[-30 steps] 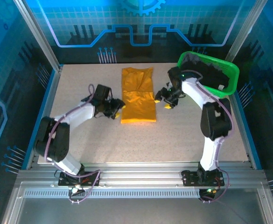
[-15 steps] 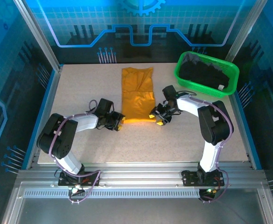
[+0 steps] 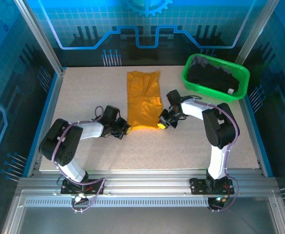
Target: Fold and stack the t-shirts
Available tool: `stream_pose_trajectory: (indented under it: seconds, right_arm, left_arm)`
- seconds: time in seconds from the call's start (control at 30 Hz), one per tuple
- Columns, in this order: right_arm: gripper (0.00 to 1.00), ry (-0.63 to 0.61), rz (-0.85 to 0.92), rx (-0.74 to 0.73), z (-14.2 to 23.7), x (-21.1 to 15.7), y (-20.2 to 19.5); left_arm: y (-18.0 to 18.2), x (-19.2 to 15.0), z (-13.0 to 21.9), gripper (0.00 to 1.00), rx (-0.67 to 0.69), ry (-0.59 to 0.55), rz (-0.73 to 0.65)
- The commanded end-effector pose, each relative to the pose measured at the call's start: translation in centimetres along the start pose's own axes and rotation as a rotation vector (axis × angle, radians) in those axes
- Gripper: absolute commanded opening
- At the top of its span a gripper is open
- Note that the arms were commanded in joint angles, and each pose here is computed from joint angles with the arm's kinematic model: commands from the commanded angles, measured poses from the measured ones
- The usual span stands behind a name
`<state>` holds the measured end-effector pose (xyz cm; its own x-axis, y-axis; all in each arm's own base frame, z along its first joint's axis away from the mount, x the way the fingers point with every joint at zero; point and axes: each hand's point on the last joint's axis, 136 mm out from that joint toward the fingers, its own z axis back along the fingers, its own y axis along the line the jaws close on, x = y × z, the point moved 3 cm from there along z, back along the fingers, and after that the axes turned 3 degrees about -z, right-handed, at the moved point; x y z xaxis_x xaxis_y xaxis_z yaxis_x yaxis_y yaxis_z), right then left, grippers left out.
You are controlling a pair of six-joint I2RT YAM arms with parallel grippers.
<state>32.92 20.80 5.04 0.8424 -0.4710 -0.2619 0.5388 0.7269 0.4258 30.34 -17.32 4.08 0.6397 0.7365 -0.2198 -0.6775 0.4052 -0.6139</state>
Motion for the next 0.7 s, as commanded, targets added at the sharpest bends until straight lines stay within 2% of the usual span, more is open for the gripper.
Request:
stream_pose_trajectory:
  seconds: [0.0,0.27,0.43,0.57,0.67]
  right_arm:
    - [0.00,0.026,0.083,-0.059,1.5,-3.2,-1.2]
    - [0.00,0.117,0.211,-0.142,3.6,-10.8,-4.8]
    - [0.00,0.215,0.254,-0.161,5.7,-15.3,-6.1]
    - [0.00,0.206,0.250,-0.135,8.3,-17.1,-5.6]
    - [0.00,0.157,0.235,-0.101,10.5,-16.8,-4.1]
  left_arm:
    - [2.3,-2.6,1.2,0.00,0.056,0.057,-0.034]
    - [5.8,-8.5,6.1,0.00,0.151,0.161,-0.137]
    - [7.9,-10.9,9.9,0.00,0.152,0.208,-0.184]
    - [6.6,-11.6,13.2,0.00,0.045,0.182,-0.180]
    - [3.7,-11.5,15.0,0.00,-0.053,0.126,-0.185]
